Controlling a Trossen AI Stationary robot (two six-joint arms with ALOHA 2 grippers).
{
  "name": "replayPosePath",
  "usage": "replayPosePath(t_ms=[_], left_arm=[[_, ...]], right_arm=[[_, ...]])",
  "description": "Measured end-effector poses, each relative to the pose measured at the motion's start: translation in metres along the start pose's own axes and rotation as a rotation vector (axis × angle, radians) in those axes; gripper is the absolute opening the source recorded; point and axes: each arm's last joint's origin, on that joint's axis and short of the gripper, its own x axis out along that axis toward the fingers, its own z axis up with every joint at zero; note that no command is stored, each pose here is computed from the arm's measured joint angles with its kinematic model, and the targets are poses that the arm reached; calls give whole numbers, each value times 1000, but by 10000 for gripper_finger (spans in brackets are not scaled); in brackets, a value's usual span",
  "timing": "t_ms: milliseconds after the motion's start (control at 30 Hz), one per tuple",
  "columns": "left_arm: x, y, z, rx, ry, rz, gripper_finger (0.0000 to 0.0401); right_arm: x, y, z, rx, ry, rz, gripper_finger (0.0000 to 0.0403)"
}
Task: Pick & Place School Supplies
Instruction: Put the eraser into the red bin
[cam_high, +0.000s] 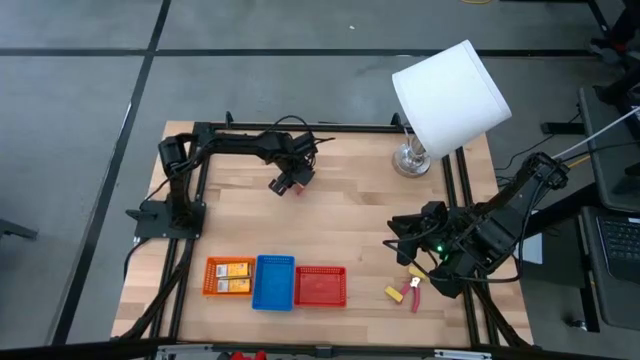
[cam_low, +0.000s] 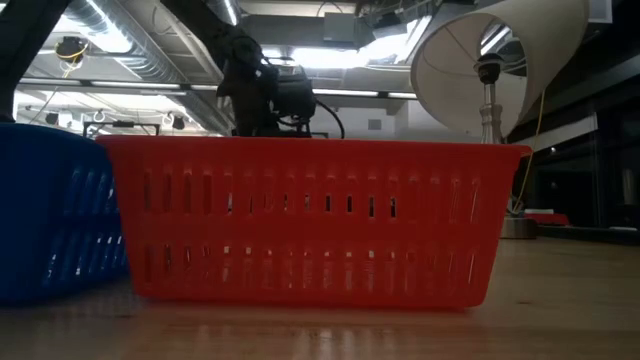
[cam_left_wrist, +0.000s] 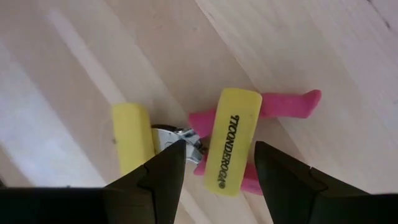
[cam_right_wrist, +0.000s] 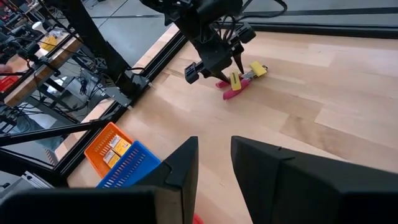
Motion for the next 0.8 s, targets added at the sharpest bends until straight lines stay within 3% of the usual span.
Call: replayPosePath(t_ms=[267, 567, 800], left_arm=[[12, -2, -1, -20, 18, -33, 179], [12, -1, -2, -100, 32, -25, 76], [2, -3, -1, -161, 34, -20, 70]], right_arm=[[0, 0, 0, 17, 0, 1, 98], [0, 0, 0, 18, 0, 2, 98], [0, 0, 0, 15, -4, 2, 98]])
